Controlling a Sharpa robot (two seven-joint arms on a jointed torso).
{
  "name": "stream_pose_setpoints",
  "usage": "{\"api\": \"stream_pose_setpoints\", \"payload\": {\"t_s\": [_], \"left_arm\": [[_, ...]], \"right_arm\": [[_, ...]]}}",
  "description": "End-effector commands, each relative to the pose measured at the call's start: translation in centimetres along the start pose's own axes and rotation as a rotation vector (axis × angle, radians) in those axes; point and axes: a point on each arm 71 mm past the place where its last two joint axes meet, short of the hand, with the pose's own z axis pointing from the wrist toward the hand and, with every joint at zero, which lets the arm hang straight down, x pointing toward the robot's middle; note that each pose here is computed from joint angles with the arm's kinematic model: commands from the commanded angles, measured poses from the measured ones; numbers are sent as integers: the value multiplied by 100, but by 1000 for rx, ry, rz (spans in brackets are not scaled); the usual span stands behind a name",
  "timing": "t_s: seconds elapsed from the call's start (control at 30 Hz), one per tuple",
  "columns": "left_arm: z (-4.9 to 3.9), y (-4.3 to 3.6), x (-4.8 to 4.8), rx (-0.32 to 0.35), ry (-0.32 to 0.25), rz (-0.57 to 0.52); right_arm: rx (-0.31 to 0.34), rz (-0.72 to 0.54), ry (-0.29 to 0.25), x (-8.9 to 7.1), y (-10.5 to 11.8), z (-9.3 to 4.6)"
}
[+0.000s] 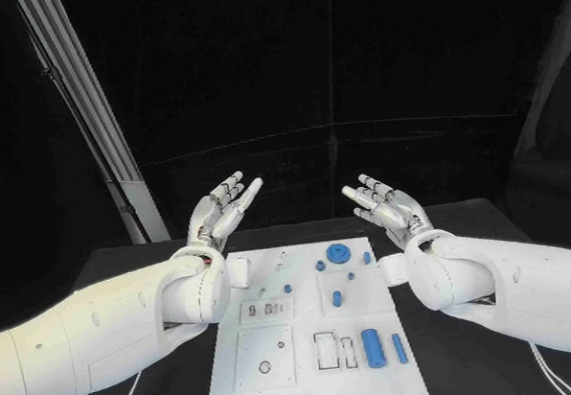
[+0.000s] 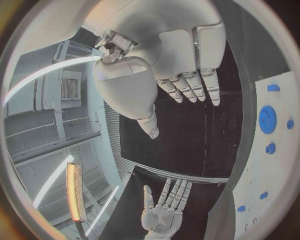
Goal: Assemble the parts on the task board
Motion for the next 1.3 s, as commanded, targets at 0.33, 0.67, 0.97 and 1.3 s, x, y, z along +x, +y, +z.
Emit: {"api": "stream_pose_setpoints", "payload": {"t_s": [0.33,0.67,0.97,1.3], "left_arm": [[31,-65,32,71,55,-89],[-23,-82,-169,42,76,-121],[-188,-137,-172,15,130,-151],[-338,-197,-83,0,187,-202]], "right_arm": [[25,-31,299,135,-48,34],[-94,-205,215,-119,3,50],[-122,-399,312,-231,-5,16],[-197,-779,388,-176,127,87]]}}
